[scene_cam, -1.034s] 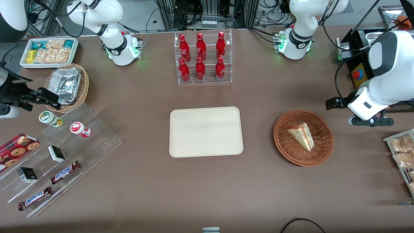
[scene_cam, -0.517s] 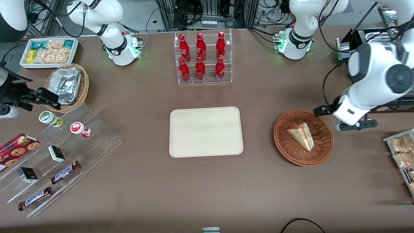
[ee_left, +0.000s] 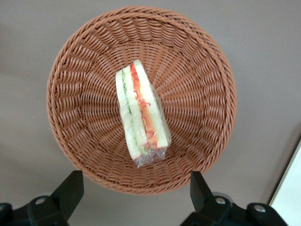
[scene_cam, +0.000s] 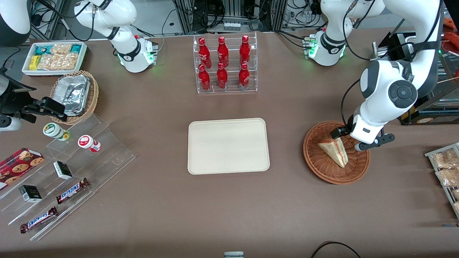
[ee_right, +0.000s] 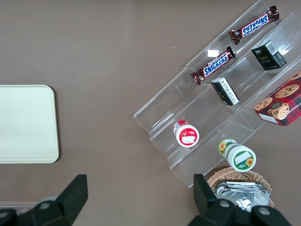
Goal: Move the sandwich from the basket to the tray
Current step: 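Lower the left gripper onto the wrapped sandwich and close on it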
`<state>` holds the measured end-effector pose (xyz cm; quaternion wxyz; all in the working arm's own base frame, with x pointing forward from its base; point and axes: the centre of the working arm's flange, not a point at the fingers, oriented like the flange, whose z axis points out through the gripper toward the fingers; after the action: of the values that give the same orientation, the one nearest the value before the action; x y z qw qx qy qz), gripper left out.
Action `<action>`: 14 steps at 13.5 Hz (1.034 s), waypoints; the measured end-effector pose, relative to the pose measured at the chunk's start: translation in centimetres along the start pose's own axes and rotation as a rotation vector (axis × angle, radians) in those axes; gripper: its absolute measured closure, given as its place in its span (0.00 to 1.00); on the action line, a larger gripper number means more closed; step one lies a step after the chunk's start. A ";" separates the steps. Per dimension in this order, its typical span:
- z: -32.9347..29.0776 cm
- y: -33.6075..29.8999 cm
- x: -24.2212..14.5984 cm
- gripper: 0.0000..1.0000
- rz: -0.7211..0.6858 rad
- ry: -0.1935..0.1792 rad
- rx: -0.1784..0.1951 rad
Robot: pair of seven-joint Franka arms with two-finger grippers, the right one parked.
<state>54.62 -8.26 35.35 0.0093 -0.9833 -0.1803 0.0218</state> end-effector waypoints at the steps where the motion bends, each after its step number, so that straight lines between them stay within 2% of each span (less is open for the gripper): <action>1: 0.6 0.2 -0.1 0.00 -0.039 0.010 -0.006; 4: 2.4 0.2 -0.4 0.00 -0.166 0.032 -0.022; 6: 3.3 0.2 -0.4 0.00 -0.245 0.032 -0.025; 8: 4.2 0.5 -0.6 0.00 -0.260 0.021 -0.015; 11: 5.4 0.9 -0.8 0.00 -0.237 0.027 0.016; 14: 6.8 1.1 -0.6 0.00 -0.232 0.034 0.014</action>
<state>54.17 -9.37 28.55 0.0218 -0.9561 -0.2923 0.0053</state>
